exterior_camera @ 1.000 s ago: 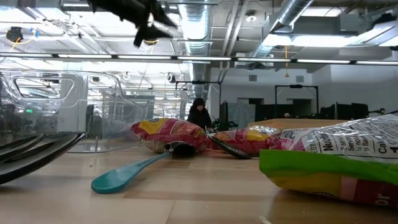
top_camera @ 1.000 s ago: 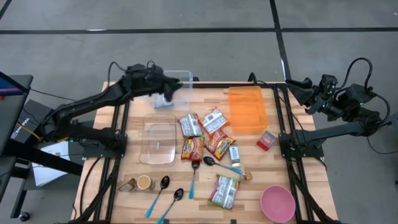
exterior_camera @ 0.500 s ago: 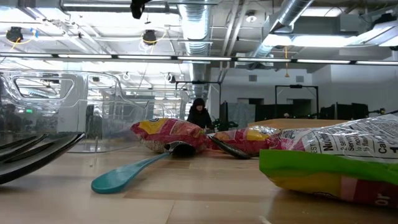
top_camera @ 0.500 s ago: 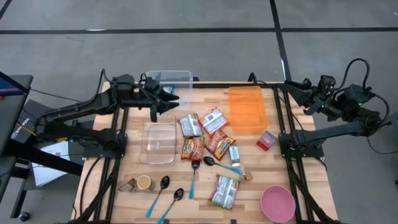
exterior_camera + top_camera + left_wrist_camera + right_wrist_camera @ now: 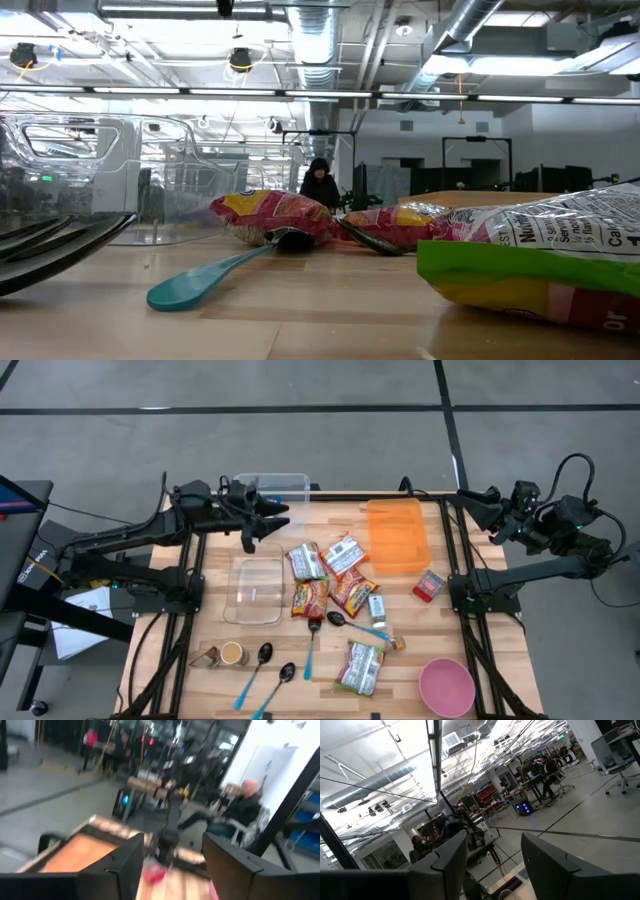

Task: Pick & Place Food Item
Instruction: Put the golden seasoning bottle into the transparent bin

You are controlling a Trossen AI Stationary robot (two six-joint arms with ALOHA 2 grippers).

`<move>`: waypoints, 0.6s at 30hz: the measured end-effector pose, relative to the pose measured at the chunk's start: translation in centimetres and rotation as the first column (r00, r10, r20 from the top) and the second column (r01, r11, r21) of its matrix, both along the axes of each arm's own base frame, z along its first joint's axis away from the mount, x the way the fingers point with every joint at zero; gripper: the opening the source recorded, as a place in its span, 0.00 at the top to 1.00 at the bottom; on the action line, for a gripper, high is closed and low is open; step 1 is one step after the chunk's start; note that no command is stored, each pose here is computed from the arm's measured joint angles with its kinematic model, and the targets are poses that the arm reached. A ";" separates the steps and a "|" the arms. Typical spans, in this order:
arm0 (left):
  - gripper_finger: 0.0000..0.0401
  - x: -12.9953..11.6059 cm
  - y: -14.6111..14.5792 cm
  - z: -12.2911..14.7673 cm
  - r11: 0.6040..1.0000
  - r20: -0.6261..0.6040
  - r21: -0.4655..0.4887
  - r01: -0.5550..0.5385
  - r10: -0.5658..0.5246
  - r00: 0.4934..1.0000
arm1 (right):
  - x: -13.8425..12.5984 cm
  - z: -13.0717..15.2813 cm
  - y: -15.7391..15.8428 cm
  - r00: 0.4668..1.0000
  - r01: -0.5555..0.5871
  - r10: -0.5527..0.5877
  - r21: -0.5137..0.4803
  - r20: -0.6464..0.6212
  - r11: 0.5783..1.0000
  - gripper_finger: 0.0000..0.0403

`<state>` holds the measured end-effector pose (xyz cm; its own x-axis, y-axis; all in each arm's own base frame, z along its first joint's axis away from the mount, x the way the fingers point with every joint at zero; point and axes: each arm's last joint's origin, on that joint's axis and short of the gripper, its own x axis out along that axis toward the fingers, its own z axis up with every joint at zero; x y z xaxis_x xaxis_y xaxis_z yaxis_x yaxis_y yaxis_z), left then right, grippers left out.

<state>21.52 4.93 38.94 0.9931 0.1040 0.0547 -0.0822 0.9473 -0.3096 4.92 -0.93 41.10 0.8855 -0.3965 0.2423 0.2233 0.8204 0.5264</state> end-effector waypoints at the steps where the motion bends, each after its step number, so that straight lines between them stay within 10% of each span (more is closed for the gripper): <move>1: 0.45 0.1 -0.3 0.3 1.000 0.026 0.009 0.014 -0.014 1.000 | 0.0 0.0 0.0 1.000 0.000 0.000 0.000 0.000 1.000 0.55; 11: 0.16 -0.8 -5.3 2.4 0.980 -0.198 0.068 0.189 -0.172 0.965 | 0.0 0.0 0.0 1.000 -0.009 0.008 0.030 0.016 1.000 0.55; 18: 0.19 -2.3 -9.1 2.8 0.960 -0.556 0.034 0.279 -0.213 0.803 | 0.0 0.0 0.0 1.000 -0.014 0.013 0.053 0.025 0.998 0.55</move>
